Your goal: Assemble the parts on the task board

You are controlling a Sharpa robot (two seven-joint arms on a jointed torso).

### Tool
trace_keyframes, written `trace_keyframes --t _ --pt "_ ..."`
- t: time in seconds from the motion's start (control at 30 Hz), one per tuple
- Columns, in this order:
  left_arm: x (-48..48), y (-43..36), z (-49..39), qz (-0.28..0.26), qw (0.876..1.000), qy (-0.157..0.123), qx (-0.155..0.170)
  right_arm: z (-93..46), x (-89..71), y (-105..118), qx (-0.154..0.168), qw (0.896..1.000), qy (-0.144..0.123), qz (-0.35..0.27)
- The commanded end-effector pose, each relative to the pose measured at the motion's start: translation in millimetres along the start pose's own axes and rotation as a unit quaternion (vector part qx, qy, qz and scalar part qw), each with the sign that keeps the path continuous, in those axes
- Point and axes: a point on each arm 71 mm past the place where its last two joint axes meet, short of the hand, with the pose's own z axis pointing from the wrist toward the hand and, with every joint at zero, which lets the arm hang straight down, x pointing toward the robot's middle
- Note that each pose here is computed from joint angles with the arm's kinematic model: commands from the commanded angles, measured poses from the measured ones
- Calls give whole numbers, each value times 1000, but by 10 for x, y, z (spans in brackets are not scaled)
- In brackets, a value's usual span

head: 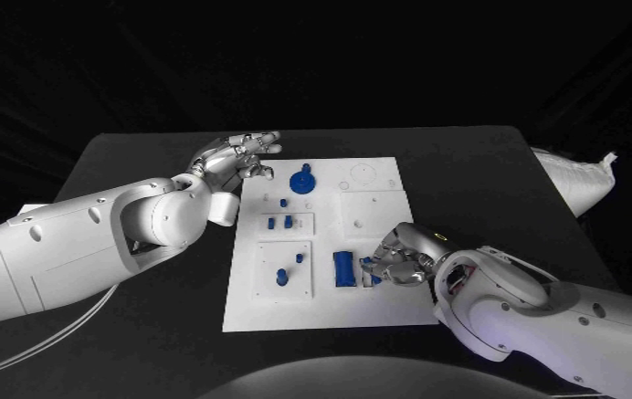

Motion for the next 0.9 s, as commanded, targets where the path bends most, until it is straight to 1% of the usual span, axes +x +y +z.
trace_keyframes --t 0.03,0.9 --pt "30 -4 2 -2 1000 13 2 -1 36 10 3 1000 15 -4" --pt "36 -1 0 -3 1000 15 0 22 60 45 -2 1000 19 -16"
